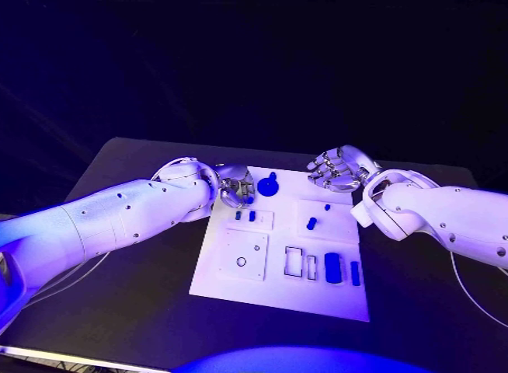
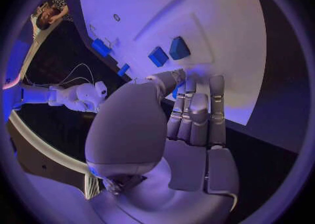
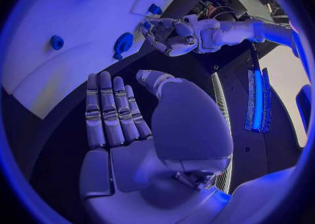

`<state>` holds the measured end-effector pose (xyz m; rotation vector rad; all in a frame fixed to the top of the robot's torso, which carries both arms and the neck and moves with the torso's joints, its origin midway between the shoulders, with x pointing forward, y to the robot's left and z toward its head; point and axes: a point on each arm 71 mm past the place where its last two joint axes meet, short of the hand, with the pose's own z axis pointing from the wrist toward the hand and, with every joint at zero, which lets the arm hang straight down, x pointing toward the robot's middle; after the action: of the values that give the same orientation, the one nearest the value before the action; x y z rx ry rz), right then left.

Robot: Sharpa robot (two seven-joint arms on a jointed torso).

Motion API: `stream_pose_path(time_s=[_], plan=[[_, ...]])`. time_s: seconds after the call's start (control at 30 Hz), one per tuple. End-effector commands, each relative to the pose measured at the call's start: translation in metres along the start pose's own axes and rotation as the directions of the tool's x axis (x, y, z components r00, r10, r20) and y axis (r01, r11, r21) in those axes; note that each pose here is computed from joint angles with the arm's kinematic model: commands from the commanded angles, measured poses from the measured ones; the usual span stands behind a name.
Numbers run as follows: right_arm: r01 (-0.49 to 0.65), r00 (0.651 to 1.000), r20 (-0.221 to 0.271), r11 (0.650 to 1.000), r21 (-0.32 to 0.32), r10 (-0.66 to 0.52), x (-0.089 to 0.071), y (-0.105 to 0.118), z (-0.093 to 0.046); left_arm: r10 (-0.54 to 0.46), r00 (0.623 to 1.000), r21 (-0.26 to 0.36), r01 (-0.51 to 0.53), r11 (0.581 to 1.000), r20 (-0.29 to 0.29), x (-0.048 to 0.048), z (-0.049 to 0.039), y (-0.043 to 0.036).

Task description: Assemble the parts on the task board

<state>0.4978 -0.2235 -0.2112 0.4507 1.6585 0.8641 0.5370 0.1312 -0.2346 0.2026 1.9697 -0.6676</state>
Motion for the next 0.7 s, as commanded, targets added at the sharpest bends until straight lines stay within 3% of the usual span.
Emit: stream_pose_path(time_s=[0.03, 0.33, 0.57, 0.7], plan=[[0.002, 1.0, -0.016, 1.0, -0.011, -0.002, 0.001, 0.001, 0.0, -0.006, 1.0, 0.001, 0.006, 1.0, -0.011, 0.0007, -0.0001, -0.0005], [0.004, 1.0, -0.02, 1.0, -0.005, -0.004, 0.001, 0.0, 0.0, -0.007, 1.0, -0.026, 0.006, 1.0, -0.013, -0.0002, -0.0029, 0.0077], [0.029, 0.999, -0.039, 1.0, 0.003, -0.028, 0.0, -0.004, 0.0, -0.01, 1.0, -0.051, 0.01, 0.999, 0.004, -0.0032, -0.009, 0.02], [0.064, 0.996, -0.057, 0.998, 0.003, -0.063, -0.002, -0.007, -0.001, -0.04, 0.998, -0.051, 0.042, 0.998, 0.046, -0.0087, -0.0151, 0.028]])
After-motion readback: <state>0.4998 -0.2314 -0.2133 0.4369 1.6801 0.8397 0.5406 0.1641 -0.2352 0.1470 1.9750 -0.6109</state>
